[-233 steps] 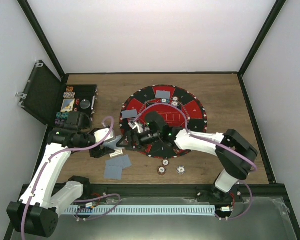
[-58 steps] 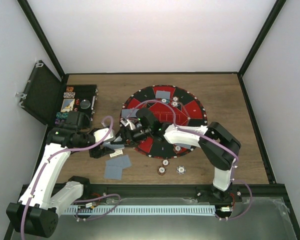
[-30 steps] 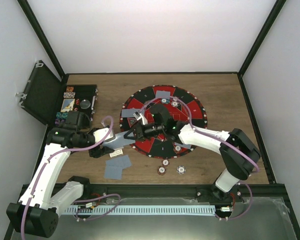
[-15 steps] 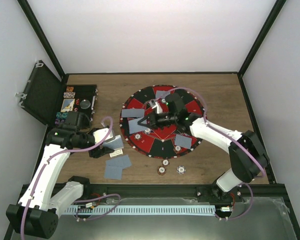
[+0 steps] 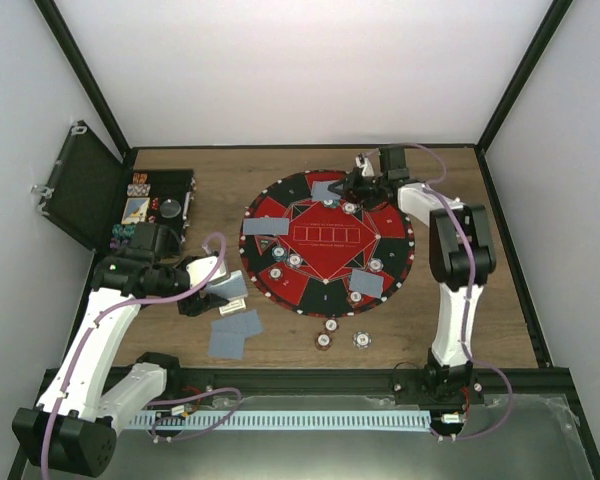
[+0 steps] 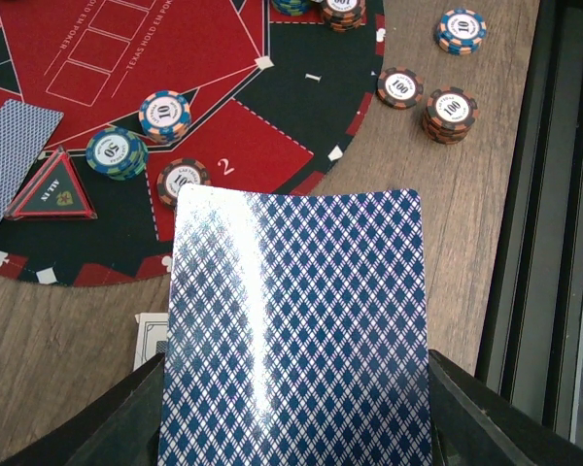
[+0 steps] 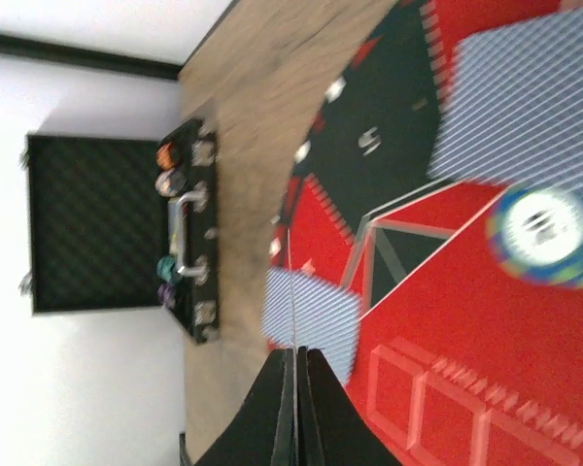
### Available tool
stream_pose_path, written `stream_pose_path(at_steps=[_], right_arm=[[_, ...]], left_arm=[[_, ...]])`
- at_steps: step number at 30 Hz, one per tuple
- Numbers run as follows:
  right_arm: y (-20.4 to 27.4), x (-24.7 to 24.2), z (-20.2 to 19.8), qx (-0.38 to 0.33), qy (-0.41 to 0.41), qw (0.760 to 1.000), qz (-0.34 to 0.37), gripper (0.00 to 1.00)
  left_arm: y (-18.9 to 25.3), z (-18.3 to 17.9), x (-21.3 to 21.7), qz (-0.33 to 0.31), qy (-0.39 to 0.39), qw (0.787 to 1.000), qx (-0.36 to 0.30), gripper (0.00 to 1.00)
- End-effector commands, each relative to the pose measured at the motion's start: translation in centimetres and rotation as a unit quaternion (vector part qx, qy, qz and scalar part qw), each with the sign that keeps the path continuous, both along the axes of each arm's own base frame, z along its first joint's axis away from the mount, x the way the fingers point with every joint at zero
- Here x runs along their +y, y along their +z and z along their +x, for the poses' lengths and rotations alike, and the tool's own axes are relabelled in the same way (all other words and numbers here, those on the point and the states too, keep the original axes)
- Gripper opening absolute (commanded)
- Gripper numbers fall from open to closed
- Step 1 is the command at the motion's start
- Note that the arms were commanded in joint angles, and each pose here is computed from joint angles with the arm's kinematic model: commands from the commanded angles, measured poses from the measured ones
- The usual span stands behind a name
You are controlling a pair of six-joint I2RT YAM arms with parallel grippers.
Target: Distribute texas hold em gaming equipment
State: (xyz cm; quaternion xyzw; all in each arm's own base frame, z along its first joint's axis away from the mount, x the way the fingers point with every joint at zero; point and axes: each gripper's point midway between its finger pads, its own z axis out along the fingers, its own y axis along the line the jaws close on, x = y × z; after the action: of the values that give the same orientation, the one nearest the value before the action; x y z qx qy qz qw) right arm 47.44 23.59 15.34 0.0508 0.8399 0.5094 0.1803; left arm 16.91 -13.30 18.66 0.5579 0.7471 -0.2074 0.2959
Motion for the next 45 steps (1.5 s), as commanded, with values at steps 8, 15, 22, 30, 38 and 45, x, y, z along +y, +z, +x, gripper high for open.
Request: stream_pose_path(at_steps=[8,15,22,30,38,45], right_arm=[[-5.6,-2.0,8.6,0.037,-0.042,0.998,-0.026,0.01],[-6.1,-3.3,9.9,0.035,-0.054,0.996,-0.066,0.16],[-3.2,-5.3,10.0,0.006,-0.082,0.989,-0.12,0.49],[0.0,-7.7,7.2,-0.001,-0.116,0.977,-0.18,0.63],[5.1,-5.5,0.0,-0.049,-0.093,0.982,-0.154,0.82],[8.7,4.5,-12.7,-0.077,0.049,0.996,-0.016,0.97]], left_arm=[[-0.1,-0.4,-0.5,-0.017,-0.015,1.0,0.009,0.04],[-0.1,-0.5,-0.5,-0.017,-0.013,1.0,0.011,0.04],[0.1,-0.6,-0.5,-0.017,-0.014,1.0,0.006,0.04],[0.5,-0.6,-0.4,-0.017,-0.013,1.0,-0.002,0.04],[0.7,-0.6,-0.4,-0.019,-0.013,1.0,-0.007,0.04],[0.9,-0.5,-0.7,-0.027,-0.014,1.0,-0.006,0.04]])
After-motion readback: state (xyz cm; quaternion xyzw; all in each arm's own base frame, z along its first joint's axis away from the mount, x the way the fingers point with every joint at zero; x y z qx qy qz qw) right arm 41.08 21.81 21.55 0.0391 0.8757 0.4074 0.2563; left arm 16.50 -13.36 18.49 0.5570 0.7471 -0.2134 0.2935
